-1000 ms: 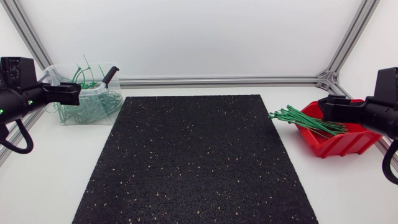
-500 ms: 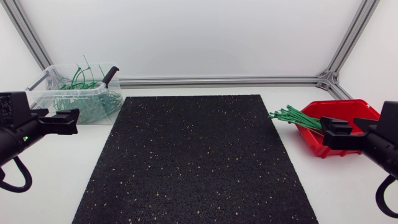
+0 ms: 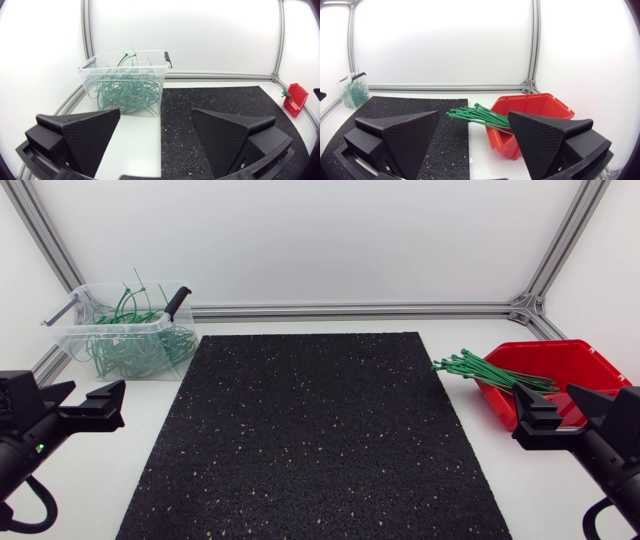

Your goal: Take a green cable tie from the red box, thread the tail through the head to close it, then place it in the transparent bin on the left.

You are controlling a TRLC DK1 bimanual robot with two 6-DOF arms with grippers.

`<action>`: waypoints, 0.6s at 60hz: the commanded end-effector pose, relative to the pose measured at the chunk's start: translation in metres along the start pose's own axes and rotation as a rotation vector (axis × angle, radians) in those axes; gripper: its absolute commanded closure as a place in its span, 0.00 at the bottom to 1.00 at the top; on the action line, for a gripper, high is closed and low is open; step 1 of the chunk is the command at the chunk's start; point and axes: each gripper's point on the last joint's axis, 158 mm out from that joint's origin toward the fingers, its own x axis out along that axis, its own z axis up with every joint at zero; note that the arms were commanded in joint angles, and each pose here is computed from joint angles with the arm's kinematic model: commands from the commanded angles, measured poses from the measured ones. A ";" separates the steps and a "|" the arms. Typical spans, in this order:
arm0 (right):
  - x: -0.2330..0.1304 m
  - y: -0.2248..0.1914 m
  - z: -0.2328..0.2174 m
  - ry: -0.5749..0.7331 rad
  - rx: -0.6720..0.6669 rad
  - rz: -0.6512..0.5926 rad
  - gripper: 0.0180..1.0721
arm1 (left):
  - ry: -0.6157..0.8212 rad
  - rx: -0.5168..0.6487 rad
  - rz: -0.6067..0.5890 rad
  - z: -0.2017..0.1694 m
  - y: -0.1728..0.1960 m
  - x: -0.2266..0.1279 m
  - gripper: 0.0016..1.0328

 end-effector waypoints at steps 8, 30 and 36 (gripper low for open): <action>-0.002 0.006 -0.011 -0.063 -0.006 0.025 0.05 | -0.046 -0.017 -0.008 -0.012 -0.006 -0.013 0.04; -0.003 0.010 -0.019 -0.153 -0.002 0.046 0.05 | -0.111 -0.006 -0.018 -0.018 -0.015 -0.026 0.04; -0.003 0.010 -0.019 -0.153 -0.002 0.046 0.05 | -0.129 -0.004 -0.020 -0.020 -0.017 -0.029 0.04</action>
